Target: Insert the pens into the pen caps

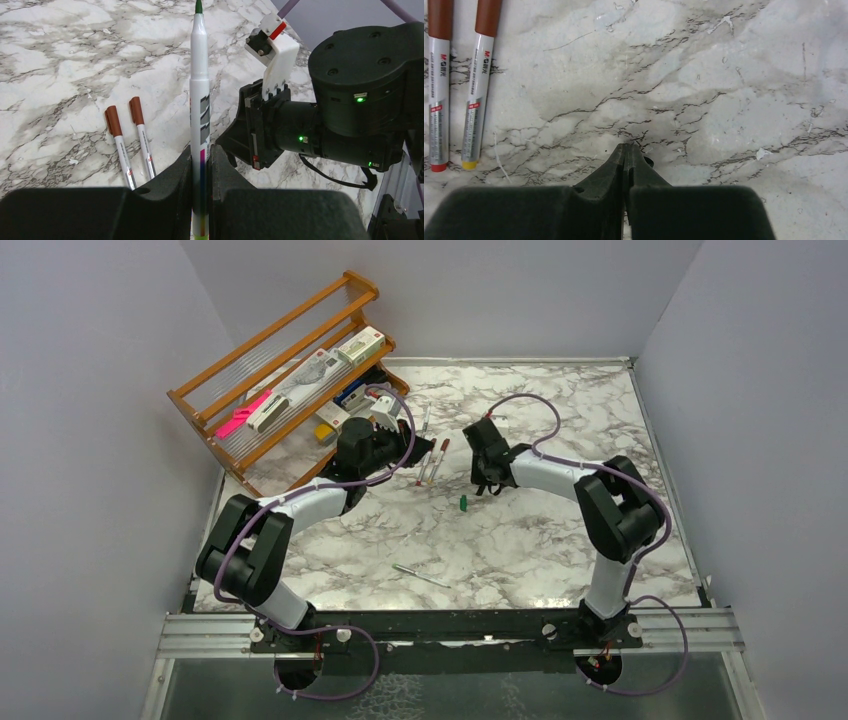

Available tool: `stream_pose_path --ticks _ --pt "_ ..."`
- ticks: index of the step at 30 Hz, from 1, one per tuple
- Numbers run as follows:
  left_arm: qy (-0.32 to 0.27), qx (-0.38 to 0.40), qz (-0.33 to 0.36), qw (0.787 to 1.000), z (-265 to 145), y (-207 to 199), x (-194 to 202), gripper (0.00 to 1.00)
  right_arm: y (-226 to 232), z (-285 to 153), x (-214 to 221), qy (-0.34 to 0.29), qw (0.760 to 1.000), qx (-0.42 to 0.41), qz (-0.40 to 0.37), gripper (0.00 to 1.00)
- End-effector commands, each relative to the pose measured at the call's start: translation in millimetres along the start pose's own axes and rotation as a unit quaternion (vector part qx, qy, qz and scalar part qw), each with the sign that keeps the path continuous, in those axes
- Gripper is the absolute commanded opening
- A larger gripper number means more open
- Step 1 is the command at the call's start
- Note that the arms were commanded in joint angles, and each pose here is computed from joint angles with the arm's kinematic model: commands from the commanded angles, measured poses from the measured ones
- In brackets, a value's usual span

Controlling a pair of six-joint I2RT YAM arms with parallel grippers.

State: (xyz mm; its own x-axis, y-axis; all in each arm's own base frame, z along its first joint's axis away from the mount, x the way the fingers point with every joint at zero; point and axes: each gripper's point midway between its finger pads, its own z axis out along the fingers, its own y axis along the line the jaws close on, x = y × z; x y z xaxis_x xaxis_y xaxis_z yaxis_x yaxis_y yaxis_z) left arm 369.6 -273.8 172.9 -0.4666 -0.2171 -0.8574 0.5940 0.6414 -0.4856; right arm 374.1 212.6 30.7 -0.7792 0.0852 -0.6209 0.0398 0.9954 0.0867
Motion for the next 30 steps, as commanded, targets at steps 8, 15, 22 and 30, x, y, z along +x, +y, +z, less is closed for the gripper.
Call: stream_pose_path --ticks 8,15,22,30 --pt "0.004 0.017 -0.004 1.0 1 -6 1 0.0 -3 3 -1 -0.005 1.0 0.012 -0.01 0.01" --pt "0.009 0.023 -0.01 1.0 2 -8 4 0.0 -15 -3 10 0.002 1.0 0.021 -0.006 0.01" --pt "0.011 0.027 -0.011 1.0 2 -11 5 0.0 -28 -13 24 0.006 1.0 0.028 0.0 0.01" --pt "0.015 0.032 -0.012 0.999 3 -16 9 0.0 -38 -22 43 0.02 0.999 0.028 0.011 0.01"
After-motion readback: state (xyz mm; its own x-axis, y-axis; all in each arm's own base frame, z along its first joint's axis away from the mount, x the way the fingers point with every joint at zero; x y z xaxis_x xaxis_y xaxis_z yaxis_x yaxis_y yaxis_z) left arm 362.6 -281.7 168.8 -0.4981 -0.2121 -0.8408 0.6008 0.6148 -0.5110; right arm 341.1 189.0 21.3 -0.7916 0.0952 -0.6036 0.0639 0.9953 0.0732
